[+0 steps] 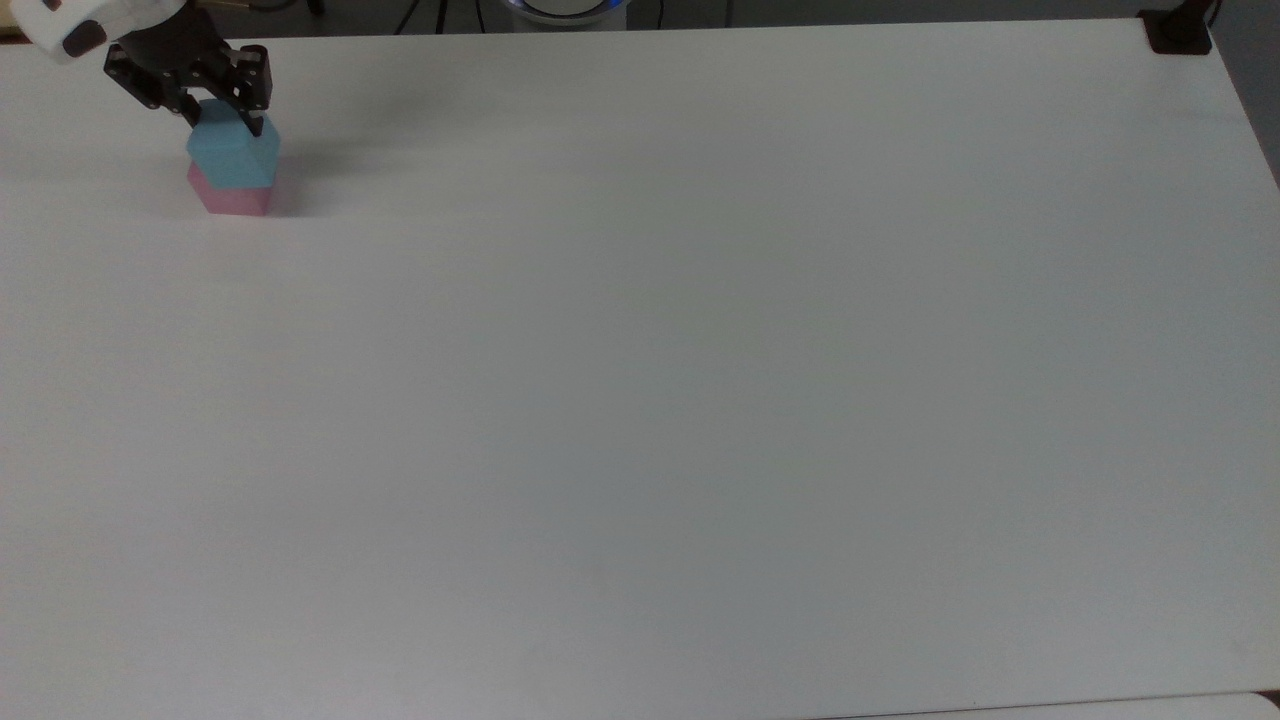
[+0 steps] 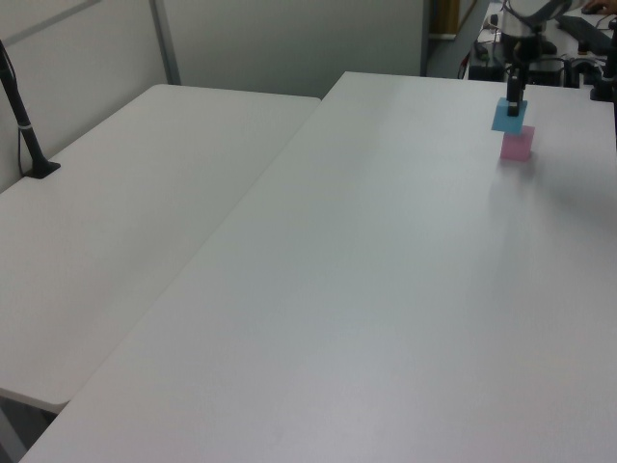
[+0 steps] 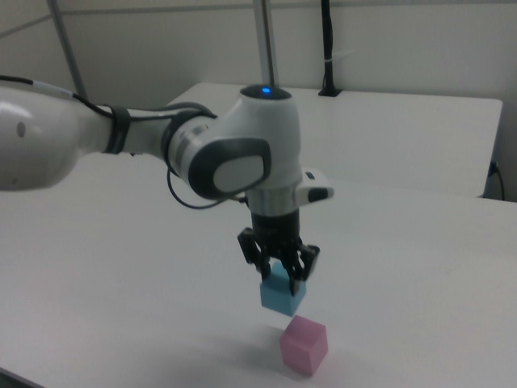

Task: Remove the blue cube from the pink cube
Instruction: 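Lift the light-blue cube off the pink cube and carry it aside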

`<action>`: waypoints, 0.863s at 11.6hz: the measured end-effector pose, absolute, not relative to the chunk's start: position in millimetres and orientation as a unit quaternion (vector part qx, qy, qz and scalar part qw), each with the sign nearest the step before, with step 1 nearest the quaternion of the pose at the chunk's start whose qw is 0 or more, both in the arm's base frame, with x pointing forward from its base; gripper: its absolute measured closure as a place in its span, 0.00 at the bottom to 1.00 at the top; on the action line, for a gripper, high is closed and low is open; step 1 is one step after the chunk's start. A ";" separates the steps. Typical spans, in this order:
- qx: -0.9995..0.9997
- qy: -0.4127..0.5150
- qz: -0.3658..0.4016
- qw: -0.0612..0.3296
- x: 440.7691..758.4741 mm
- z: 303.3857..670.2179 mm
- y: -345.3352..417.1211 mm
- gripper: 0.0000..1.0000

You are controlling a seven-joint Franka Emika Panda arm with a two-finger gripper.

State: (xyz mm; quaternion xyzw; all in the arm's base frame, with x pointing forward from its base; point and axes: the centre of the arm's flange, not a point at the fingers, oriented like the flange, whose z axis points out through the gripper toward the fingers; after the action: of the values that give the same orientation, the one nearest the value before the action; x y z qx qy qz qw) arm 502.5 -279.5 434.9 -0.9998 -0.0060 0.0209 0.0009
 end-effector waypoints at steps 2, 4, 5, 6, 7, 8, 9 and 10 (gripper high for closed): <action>-1.000 -0.002 0.019 0.004 528.2 449.4 -231.1 0.47; -1.000 -0.007 0.024 0.003 552.1 450.5 -160.5 0.47; -1.000 -0.011 0.024 0.002 560.7 450.1 -126.5 0.47; -1.000 -0.018 0.026 0.001 566.0 448.9 -97.2 0.47; -0.999 -0.019 0.030 0.001 568.3 445.0 -71.5 0.47; -0.999 -0.024 0.038 0.001 567.7 437.3 -50.4 0.47; -0.999 -0.031 0.040 0.000 566.5 425.7 -32.8 0.47; -0.999 -0.031 0.027 -0.003 566.5 411.5 -20.0 0.47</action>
State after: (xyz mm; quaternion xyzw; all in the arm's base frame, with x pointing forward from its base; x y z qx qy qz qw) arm 566.5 -20.0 411.5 -0.9992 -0.0305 0.0274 -0.0026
